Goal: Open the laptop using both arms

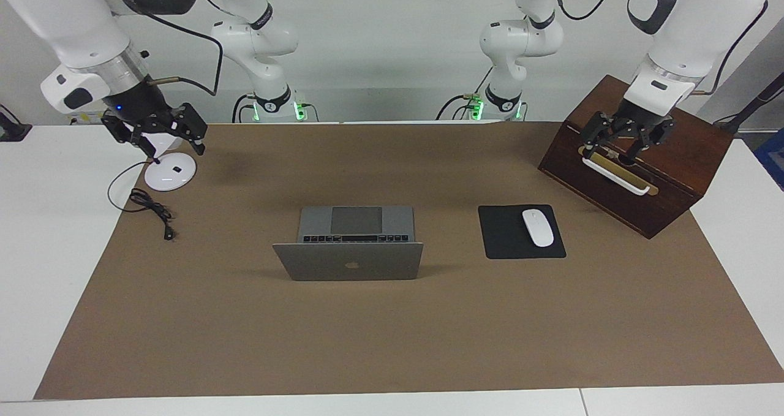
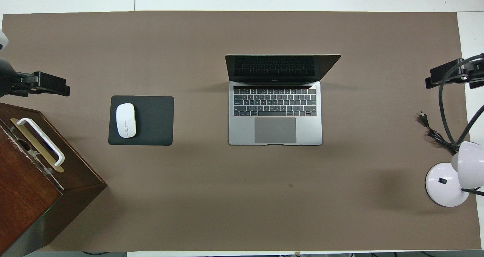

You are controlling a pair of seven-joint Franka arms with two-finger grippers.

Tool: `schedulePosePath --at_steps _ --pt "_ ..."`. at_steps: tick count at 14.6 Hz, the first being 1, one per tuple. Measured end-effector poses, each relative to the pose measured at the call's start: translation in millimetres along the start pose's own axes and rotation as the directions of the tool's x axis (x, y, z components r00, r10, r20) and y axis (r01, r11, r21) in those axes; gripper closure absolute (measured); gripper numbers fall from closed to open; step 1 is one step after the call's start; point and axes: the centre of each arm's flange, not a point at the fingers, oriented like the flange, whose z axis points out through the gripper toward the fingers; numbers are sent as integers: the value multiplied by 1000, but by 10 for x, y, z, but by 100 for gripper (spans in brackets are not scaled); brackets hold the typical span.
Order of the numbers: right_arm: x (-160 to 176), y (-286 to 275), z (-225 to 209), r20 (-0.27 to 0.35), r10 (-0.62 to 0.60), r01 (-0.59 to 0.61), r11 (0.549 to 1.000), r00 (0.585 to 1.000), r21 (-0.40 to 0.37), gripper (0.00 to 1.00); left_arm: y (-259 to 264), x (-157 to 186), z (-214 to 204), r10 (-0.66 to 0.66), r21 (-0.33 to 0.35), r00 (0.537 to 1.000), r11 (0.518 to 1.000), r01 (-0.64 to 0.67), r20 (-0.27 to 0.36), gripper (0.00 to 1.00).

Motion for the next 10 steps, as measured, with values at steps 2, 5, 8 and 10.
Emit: schedulePosePath --at_steps 2,5,8,10 --pt "0 0 -1 0 0 0 1000 1000 0 0 -9 -9 36 -2 1 1000 1000 2 5 0" --pt "0 -5 -2 -1 -1 1 1000 1000 0 0 -23 -19 59 -5 1 1000 1000 5 6 0" --pt "-1 5 11 2 1 -1 1000 1000 0 0 -23 -18 57 -5 2 1000 1000 5 4 0" --pt "-4 19 36 8 3 -3 1000 1000 0 0 -23 -17 57 -5 2 1000 1000 5 4 0"
